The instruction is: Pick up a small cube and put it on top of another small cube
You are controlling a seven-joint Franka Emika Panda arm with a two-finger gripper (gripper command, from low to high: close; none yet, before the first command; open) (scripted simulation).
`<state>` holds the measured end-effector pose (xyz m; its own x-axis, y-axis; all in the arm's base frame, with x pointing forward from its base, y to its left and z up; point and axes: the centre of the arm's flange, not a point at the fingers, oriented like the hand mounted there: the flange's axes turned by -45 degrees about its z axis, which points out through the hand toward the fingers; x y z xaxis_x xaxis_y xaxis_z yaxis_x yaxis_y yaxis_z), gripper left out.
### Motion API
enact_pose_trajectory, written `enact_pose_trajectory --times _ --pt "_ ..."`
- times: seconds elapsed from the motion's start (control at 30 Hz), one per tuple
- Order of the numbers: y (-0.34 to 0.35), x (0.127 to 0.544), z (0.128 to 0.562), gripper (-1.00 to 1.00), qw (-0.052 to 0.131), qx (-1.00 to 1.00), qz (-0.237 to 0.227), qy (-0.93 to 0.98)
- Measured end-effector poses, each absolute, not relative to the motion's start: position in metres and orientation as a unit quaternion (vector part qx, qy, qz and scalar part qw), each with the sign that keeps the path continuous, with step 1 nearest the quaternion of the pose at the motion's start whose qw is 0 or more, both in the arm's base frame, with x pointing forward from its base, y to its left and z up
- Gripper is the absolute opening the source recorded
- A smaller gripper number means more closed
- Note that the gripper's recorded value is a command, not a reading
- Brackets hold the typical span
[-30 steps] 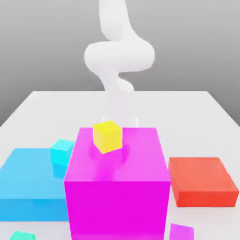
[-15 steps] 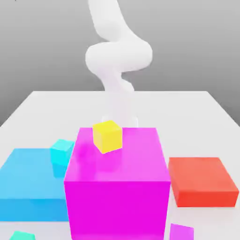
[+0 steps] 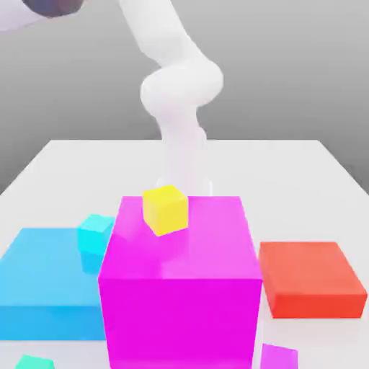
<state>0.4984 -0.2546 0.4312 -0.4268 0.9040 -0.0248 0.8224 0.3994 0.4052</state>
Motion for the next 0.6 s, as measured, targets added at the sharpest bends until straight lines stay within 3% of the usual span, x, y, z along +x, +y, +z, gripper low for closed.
enact_pose_trajectory --times 0.23,0.53,0.6 --pt "-0.247 0.523 0.333 0.0 0.084 0.364 0.096 0.923" --pt "-0.228 0.532 0.202 0.0 0.009 0.125 0.008 0.992" --pt "-0.228 0.532 0.168 0.0 0.003 0.107 0.003 0.994"
